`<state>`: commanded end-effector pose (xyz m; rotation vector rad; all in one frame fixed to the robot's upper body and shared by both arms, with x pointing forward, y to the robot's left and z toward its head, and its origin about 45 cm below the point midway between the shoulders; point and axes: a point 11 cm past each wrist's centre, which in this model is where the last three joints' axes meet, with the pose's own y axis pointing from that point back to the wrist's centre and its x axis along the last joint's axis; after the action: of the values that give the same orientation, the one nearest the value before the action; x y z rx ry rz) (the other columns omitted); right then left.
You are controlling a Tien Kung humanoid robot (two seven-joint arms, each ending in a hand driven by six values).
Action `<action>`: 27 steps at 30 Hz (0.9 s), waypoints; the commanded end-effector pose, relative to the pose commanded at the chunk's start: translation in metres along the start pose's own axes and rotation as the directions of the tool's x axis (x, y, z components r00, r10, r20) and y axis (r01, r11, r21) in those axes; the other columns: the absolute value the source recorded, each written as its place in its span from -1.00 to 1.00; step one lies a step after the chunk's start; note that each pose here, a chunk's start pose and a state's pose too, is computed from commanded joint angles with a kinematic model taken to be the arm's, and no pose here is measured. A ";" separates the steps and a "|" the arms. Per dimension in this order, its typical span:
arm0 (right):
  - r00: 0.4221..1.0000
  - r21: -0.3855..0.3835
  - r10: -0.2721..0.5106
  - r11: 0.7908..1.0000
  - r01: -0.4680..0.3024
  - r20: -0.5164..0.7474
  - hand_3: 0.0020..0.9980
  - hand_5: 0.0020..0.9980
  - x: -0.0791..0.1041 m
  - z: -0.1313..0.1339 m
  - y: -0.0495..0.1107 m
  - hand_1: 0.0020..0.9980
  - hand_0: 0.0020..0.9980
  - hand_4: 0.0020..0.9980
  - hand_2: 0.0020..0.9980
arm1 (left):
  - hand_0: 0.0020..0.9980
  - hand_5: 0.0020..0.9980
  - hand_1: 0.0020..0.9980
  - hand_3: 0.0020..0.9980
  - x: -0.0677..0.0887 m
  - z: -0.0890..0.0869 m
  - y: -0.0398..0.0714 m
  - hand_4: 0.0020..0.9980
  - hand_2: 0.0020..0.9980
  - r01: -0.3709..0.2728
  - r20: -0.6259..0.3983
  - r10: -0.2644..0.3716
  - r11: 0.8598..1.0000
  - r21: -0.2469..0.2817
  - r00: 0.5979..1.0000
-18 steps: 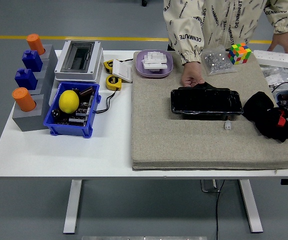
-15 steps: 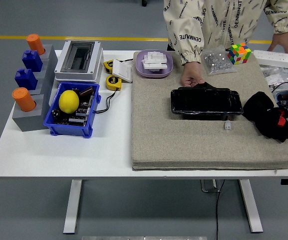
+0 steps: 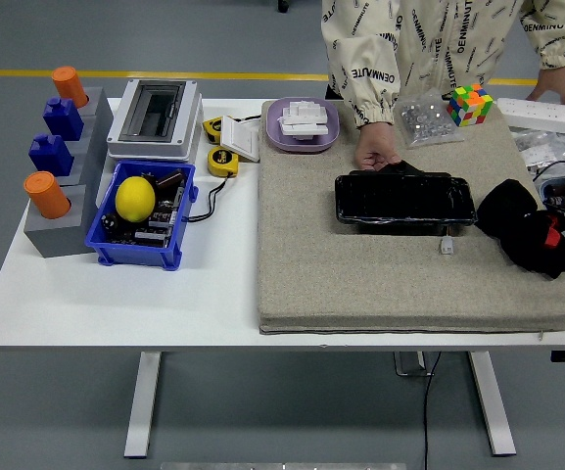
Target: Pick the rag up,wipe the panel,place it on the desk
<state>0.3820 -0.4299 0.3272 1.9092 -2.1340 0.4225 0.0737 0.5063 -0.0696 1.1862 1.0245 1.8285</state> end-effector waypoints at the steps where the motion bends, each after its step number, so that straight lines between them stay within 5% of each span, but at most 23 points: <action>1: 0.999 0.010 0.006 1.000 -0.006 -0.048 0.36 0.14 0.000 -0.002 -0.001 0.26 0.28 1.00 0.40 | 0.21 -0.11 0.28 0.12 0.000 0.000 0.000 0.26 0.31 0.000 0.000 0.000 1.000 0.000 1.000; 2: 0.996 0.018 0.011 1.000 -0.010 -0.083 0.49 0.15 -0.001 -0.003 -0.002 0.31 0.36 1.00 0.43 | 0.21 -0.11 0.28 0.12 0.000 0.000 0.000 0.26 0.31 0.000 0.000 0.000 1.000 0.001 1.000; 11: 0.893 0.058 0.036 0.998 -0.011 -0.450 0.58 0.18 -0.008 -0.009 -0.008 0.38 0.48 1.00 0.52 | 0.21 -0.11 0.28 0.12 0.000 -0.002 0.000 0.26 0.31 0.000 -0.003 0.000 1.000 0.004 1.000; 24: 0.546 0.108 0.068 0.993 0.041 -0.835 0.62 0.21 -0.023 -0.015 -0.011 0.43 0.55 1.00 0.60 | 0.21 -0.11 0.28 0.12 -0.001 -0.001 0.000 0.25 0.32 0.001 -0.004 -0.001 1.000 0.002 1.000; 27: 0.504 0.092 0.056 0.995 0.046 -0.862 0.65 0.23 -0.026 -0.011 -0.012 0.47 0.59 1.00 0.62 | 0.21 -0.11 0.29 0.12 -0.001 -0.001 0.000 0.26 0.31 0.001 -0.005 -0.001 1.000 0.002 1.000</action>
<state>0.3963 -0.4027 0.3278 1.2405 -1.4084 1.2170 0.0731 0.5055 -0.0701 1.1832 1.0295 1.8307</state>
